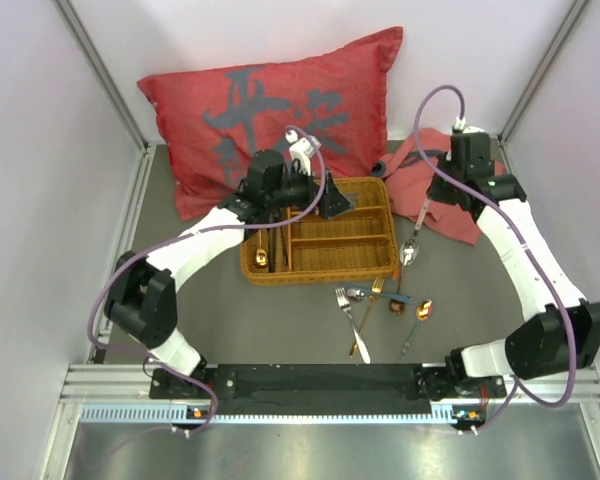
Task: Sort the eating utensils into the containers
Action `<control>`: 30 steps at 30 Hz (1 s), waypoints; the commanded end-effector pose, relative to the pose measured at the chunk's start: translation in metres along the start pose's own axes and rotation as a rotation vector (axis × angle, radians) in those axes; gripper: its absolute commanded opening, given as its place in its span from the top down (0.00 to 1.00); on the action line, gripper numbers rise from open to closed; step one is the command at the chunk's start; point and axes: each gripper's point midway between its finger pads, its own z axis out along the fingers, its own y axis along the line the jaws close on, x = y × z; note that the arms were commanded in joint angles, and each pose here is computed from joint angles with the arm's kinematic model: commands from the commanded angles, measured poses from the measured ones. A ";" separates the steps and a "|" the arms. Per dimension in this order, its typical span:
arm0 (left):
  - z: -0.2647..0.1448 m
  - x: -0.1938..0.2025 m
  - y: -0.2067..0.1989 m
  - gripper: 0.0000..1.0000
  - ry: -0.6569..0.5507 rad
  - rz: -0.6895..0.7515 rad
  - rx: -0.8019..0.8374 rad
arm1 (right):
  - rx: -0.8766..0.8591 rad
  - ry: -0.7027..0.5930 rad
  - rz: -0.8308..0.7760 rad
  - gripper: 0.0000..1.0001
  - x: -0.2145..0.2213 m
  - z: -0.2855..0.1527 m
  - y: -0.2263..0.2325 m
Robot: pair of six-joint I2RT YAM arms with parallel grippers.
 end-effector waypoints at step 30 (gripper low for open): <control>0.105 0.038 -0.092 1.00 0.069 0.035 0.309 | -0.451 -0.062 0.141 0.84 -0.023 -0.092 0.083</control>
